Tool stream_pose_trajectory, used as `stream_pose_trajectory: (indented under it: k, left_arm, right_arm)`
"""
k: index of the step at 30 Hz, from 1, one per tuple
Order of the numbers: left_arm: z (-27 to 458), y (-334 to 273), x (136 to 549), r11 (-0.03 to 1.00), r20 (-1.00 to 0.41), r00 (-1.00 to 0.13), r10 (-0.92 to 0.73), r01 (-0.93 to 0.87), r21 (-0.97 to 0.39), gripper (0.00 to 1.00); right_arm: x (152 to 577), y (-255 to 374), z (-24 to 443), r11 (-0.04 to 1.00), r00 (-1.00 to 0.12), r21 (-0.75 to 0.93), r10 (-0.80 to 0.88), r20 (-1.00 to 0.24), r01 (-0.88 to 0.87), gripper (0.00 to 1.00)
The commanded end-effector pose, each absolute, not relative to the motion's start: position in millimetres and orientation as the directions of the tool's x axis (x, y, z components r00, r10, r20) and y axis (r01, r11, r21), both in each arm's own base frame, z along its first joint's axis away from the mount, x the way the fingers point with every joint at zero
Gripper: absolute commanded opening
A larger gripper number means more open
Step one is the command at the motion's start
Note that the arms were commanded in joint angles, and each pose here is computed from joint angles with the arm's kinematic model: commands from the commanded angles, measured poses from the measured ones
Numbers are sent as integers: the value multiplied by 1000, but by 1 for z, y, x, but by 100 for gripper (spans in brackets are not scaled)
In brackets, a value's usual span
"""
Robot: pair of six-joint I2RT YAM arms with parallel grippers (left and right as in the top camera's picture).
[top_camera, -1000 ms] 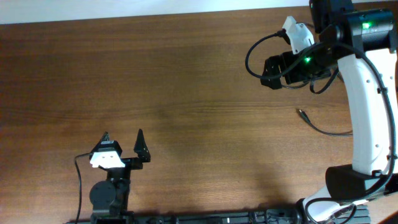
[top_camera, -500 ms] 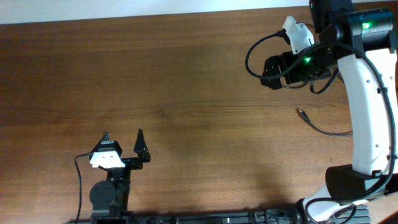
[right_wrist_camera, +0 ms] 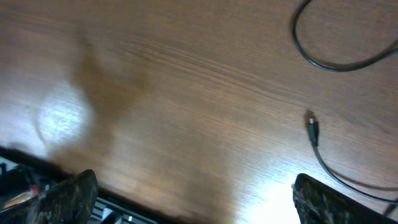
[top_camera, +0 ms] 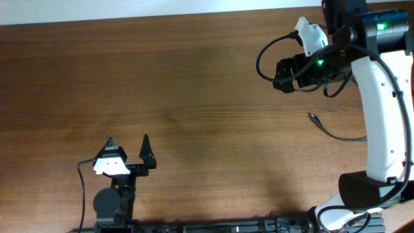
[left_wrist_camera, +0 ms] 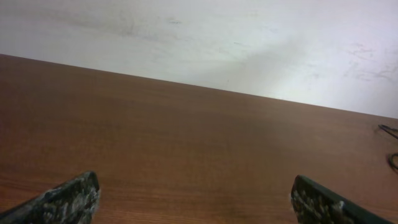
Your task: Untangle cables
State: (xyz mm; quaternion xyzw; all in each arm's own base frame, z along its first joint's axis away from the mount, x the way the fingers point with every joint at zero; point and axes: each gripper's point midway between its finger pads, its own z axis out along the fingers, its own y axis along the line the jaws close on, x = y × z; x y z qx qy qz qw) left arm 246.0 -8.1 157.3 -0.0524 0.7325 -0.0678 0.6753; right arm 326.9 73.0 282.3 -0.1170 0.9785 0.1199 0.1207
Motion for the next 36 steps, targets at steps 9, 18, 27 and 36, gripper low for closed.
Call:
stream_pose_trajectory:
  k: [9, 18, 27, 36]
  left_arm:
    - [156, -9, 246, 985, -982, -86, -166, 23, -168, 99]
    - [156, -9, 246, 985, -982, -85, -166, 23, -168, 99]
    - [156, -9, 246, 985, -982, -86, -166, 24, -168, 99]
    - [156, -9, 246, 985, -982, -86, -166, 23, -168, 99]
  right_arm:
    - [339, 58, 295, 962, -912, 88, -213, -350, -258, 99]
    - [344, 60, 349, 958, -766, 44, -198, -611, -283, 99]
    - [330, 62, 313, 953, -658, 27, -187, -730, -301, 99]
    - [328, 73, 273, 934, -454, 9, -165, -876, -357, 99]
